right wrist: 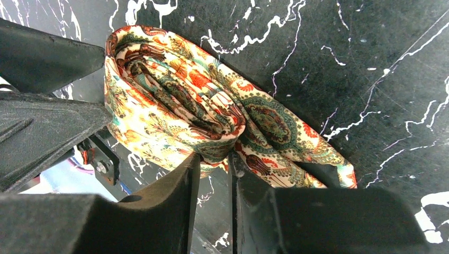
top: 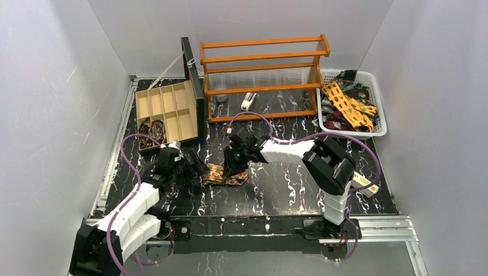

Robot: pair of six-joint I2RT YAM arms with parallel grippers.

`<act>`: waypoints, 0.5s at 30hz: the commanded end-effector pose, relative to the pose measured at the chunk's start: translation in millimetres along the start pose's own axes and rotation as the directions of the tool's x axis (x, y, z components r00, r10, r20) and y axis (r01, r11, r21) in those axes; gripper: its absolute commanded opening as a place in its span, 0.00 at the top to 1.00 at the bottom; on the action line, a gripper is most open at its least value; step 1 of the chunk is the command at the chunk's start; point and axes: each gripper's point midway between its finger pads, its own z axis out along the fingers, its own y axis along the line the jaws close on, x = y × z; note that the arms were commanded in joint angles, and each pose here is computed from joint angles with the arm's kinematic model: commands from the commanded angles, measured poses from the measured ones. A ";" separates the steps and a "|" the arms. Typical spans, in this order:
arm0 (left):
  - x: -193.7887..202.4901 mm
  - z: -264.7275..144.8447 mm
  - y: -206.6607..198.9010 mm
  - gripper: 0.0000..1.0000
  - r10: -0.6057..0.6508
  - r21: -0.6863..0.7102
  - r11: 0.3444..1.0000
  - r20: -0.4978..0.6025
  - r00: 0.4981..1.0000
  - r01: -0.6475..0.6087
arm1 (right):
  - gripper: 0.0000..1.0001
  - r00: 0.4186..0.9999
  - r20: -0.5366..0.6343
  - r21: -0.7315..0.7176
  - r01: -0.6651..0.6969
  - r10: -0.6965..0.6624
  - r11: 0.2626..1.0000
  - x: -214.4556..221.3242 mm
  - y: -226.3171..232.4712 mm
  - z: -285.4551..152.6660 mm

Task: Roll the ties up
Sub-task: Roll the tie at the center of the board.

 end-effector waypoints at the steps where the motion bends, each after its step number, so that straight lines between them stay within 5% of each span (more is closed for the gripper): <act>1: -3.7 2.6 -11.3 0.11 0.012 0.081 0.997 0.027 1.000 -0.014 | 0.68 1.000 -0.015 0.029 -0.005 0.005 1.000 -1.1 -15.1 4.2; 15: 11.4 15.9 -37.5 0.22 0.069 0.268 0.962 -0.055 0.996 -0.052 | 0.69 0.998 -0.061 -0.027 -0.015 0.013 1.000 7.3 -24.2 3.3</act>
